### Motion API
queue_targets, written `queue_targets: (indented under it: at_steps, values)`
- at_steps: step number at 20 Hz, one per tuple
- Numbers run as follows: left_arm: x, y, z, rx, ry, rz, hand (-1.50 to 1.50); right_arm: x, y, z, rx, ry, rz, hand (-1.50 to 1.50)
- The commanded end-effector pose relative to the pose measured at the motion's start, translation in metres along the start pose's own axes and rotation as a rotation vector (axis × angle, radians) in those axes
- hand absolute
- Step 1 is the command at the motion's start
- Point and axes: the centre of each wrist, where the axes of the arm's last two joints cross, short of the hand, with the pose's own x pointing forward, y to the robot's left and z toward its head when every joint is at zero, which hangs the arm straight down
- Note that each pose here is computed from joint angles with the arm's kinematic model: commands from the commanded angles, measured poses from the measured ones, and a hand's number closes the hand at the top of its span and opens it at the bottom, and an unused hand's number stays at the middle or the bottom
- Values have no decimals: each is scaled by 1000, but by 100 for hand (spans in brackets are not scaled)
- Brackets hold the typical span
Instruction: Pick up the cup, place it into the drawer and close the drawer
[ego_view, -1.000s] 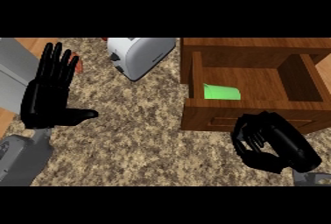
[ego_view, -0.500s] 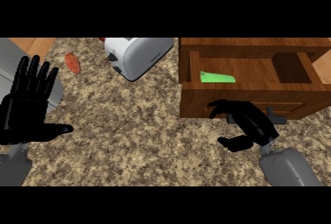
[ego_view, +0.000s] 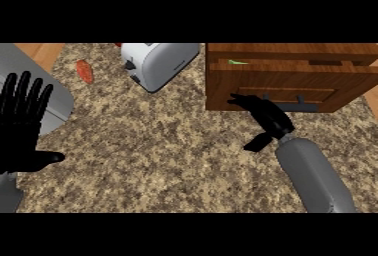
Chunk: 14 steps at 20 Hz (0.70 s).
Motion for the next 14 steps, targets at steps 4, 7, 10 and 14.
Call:
queue_targets:
  at_steps: [4, 7, 10, 14]
  values:
    - [0, 24, 1, -7, 10, 4, -150, -23, -12, -25, 23, 24, -90, -150]
    - [-4, 17, 15, -37, 8, 24, -150, -45, -54, -25, 11, 42, -97, -150]
    - [-1, 15, 4, -33, 14, 29, -150, -36, -52, -39, 62, 64, -72, -150]
    - [-14, 6, 8, -47, 4, 31, -150, -50, -82, -32, 25, 55, -75, -150]
